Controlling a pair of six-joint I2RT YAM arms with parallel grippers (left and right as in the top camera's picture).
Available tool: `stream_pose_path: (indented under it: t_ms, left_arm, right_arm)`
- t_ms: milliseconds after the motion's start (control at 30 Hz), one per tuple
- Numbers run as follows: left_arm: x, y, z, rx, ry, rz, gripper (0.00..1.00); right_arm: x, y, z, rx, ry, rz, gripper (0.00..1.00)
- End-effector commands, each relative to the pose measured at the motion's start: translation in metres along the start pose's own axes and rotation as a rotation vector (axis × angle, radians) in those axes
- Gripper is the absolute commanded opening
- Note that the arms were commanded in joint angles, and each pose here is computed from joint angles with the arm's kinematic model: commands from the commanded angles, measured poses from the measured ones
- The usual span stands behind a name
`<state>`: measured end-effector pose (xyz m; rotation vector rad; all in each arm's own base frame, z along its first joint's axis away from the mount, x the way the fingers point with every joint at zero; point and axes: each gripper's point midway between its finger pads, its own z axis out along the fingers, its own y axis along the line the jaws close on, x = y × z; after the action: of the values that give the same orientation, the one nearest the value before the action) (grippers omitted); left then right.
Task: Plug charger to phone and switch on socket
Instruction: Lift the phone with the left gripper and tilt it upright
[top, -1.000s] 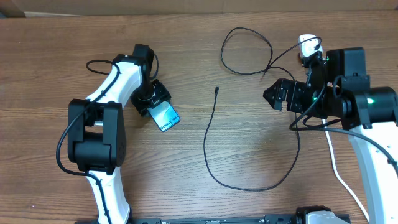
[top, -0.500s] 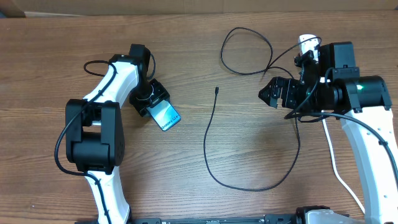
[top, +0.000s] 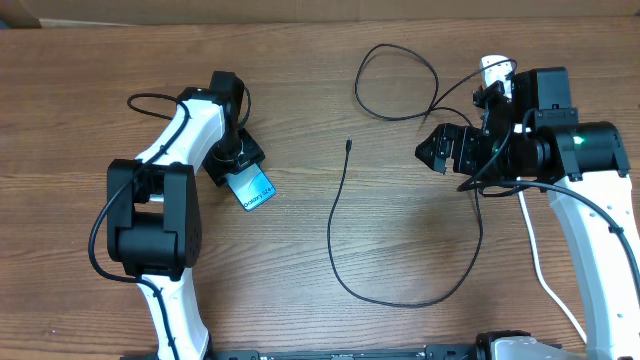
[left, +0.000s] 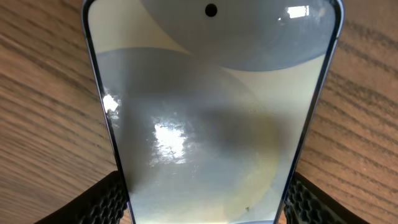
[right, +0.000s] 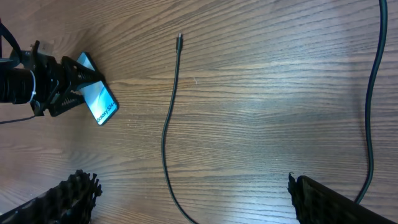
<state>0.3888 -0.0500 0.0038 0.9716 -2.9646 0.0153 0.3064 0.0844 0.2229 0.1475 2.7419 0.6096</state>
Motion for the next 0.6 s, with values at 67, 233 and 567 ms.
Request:
stream_pose_path:
  t_ms: [67, 233, 567]
  left_arm:
    - [-0.013, 0.004, 0.004, -0.04, -0.048, 0.061, 0.38]
    - [-0.021, -0.004, -0.014, -0.028, -0.064, 0.087, 0.33]
    - [-0.027, -0.027, -0.066, 0.052, -0.057, 0.096, 0.33]
  right_arm:
    - [-0.002, 0.004, 0.0, -0.012, -0.005, -0.008, 1.0]
    - [-0.002, 0.004, 0.0, -0.012, -0.005, -0.009, 1.0]
    - [-0.002, 0.004, 0.0, -0.012, -0.006, -0.009, 1.0]
